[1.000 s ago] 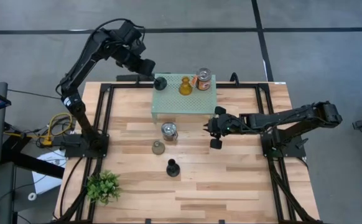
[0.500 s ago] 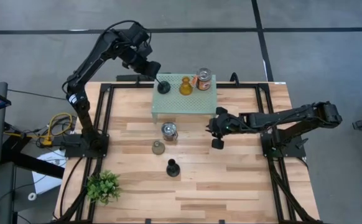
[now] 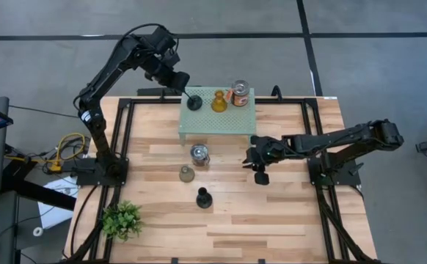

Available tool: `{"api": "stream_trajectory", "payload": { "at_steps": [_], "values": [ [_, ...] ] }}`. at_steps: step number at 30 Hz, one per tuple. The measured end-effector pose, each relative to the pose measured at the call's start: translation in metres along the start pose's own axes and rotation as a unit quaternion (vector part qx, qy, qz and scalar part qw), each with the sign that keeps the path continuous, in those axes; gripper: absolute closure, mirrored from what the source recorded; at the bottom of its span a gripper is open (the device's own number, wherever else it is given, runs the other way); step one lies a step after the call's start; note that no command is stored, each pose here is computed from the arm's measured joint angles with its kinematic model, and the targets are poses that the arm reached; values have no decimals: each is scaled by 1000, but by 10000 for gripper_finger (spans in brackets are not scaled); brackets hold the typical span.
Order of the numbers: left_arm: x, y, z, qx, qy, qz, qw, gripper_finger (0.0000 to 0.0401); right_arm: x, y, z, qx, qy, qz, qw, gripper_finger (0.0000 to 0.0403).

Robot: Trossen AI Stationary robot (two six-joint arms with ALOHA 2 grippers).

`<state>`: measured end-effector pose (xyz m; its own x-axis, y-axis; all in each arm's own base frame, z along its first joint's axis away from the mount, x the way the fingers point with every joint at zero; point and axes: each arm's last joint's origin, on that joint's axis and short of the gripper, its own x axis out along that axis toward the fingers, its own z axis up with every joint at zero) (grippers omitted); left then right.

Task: Pick & Place candle stick holders
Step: Put the left black holder on the shelf

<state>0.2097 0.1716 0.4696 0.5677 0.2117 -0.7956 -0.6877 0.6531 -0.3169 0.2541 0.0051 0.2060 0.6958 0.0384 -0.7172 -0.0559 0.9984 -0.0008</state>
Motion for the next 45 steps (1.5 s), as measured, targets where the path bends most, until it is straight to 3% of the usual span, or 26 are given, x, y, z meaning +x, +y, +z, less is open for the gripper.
{"api": "stream_trajectory", "payload": {
  "at_steps": [25, 45],
  "values": [
    [1, -1, 5, -8, -21, -7, 1000, 320, 0, 1, 0, -1, 0, 0, 1000, 333],
    [0, -5, 13, 3, -59, -35, 998, 313, 0, 0, 0, -4, 0, 0, 1000, 333]
  ]
}}
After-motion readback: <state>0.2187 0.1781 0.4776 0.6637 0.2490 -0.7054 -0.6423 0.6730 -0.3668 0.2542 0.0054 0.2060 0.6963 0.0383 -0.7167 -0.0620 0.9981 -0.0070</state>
